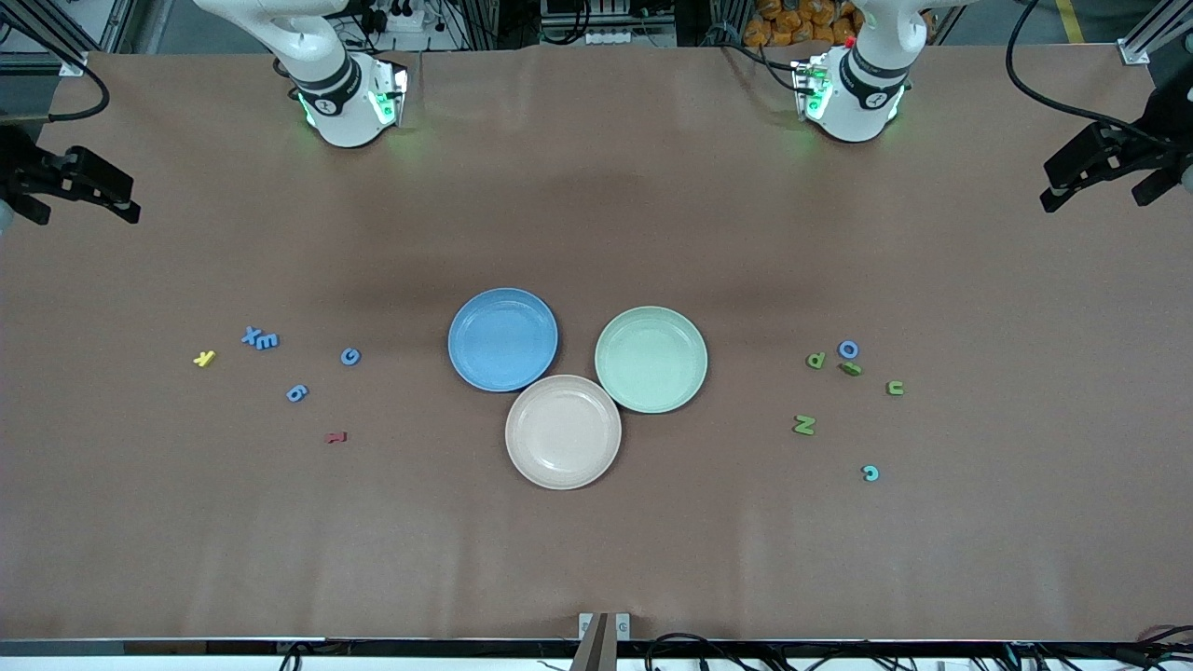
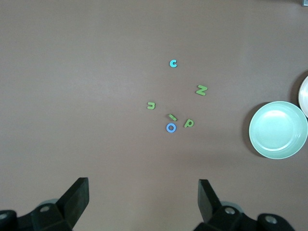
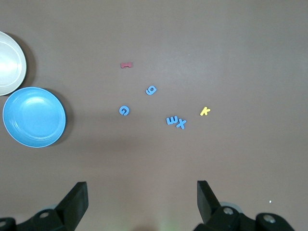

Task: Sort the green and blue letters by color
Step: 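Move both grippers out from rest toward the scattered letters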

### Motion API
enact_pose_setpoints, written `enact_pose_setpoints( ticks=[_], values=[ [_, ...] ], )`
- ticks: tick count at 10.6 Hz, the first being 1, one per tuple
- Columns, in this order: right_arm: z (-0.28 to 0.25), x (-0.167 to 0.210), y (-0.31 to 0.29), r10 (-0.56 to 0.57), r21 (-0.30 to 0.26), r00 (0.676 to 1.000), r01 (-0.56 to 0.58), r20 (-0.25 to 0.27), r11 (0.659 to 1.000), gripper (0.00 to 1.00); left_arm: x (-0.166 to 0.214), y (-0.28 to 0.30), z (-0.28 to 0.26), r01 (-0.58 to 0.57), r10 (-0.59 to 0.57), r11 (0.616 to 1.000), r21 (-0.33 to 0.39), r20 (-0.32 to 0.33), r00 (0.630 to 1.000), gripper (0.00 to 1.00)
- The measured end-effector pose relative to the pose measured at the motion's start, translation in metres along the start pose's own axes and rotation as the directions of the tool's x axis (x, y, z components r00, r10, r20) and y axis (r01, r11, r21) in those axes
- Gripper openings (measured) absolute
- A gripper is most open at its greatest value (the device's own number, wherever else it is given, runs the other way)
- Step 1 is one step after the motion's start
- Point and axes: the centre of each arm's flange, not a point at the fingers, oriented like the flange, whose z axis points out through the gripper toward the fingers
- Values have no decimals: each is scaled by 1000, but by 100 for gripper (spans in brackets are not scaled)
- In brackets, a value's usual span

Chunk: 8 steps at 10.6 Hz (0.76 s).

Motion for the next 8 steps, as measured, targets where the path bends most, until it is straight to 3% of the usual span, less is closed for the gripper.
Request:
enact_pose_setpoints(
  ticks=[5, 7, 8],
  values=[
    [0, 0, 1, 3, 0, 1000, -3, 0, 1000, 100, 4, 0, 13, 1, -1, 1000, 0, 26, 1000, 100],
    [1, 0, 5, 10, 1, 1000, -10, 3, 1000, 100, 17, -1, 61, 2, -2, 1000, 1, 99, 995, 100],
    [4, 1, 6, 12, 2, 1000, -12, 8, 1000, 100, 27, -1, 96, 2, -2, 1000, -2, 106, 994, 100]
  ],
)
